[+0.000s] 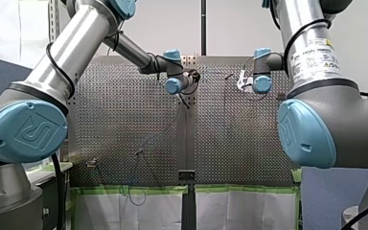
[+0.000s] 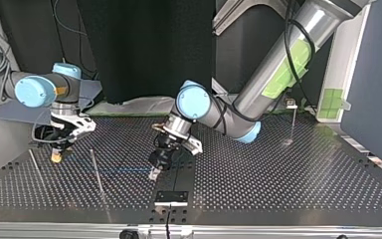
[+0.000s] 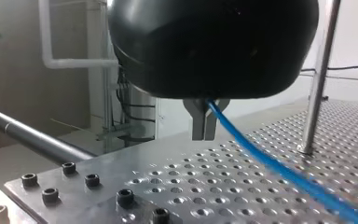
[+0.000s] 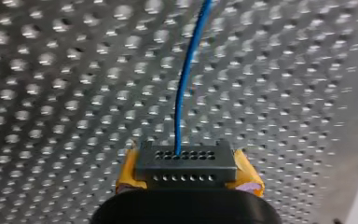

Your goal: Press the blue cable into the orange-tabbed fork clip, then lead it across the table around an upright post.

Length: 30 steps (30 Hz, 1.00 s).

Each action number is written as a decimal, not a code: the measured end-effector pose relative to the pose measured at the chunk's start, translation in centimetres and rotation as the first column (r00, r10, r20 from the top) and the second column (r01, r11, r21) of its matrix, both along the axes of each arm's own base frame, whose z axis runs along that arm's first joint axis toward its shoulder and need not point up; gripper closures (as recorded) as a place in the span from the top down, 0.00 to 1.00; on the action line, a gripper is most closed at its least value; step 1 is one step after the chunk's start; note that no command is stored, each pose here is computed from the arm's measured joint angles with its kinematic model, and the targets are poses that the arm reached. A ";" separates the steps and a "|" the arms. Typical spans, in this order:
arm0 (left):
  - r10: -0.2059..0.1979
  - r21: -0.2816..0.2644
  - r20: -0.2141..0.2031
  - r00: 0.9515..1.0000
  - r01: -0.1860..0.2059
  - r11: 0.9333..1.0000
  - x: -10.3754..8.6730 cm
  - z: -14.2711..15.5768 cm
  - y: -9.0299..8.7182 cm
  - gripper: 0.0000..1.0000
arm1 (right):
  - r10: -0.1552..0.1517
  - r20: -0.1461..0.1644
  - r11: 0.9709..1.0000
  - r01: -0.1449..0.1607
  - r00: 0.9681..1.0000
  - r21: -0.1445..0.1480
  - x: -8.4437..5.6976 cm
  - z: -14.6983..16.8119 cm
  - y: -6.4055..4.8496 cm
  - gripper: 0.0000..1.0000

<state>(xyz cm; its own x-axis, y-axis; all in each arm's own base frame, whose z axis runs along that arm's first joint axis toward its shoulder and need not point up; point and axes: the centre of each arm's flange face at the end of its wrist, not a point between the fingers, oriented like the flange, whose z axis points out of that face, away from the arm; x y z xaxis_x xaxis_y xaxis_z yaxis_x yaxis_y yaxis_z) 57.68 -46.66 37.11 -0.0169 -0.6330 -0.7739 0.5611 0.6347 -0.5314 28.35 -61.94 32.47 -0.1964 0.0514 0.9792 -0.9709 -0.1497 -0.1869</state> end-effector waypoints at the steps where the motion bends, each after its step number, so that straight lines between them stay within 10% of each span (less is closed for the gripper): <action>1: 0.005 0.009 -0.004 1.000 -0.005 1.000 0.0 -0.2 0.0 0.00 | 0.001 -0.001 1.000 -0.001 1.000 0.004 0.0 -0.2 0.0 0.00; 18: 0.151 0.180 -0.056 0.987 -0.139 0.974 -0.2 -1.7 -1.4 0.00 | 0.013 -0.016 0.998 -0.012 1.000 0.061 0.5 -5.2 0.3 0.00; 25: 0.213 0.257 -0.073 0.974 -0.188 0.948 -0.6 -2.2 -1.0 0.40 | 0.020 -0.014 0.997 -0.019 1.000 0.069 0.6 -7.3 0.5 0.00; 30: 0.217 0.319 -0.082 0.973 -0.180 0.930 -1.0 -2.6 -0.9 0.44 | 0.022 -0.020 0.996 -0.021 1.000 0.089 0.6 -9.1 0.7 0.00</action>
<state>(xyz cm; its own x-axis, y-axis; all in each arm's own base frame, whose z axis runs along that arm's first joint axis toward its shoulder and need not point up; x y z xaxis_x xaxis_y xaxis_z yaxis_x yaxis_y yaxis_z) 56.71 -47.58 34.49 -0.0153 -0.3635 -0.9315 0.3538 0.8693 -0.3451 28.95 -61.23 23.35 -0.1758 -0.0399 0.9836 -0.9715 -0.1543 -0.1799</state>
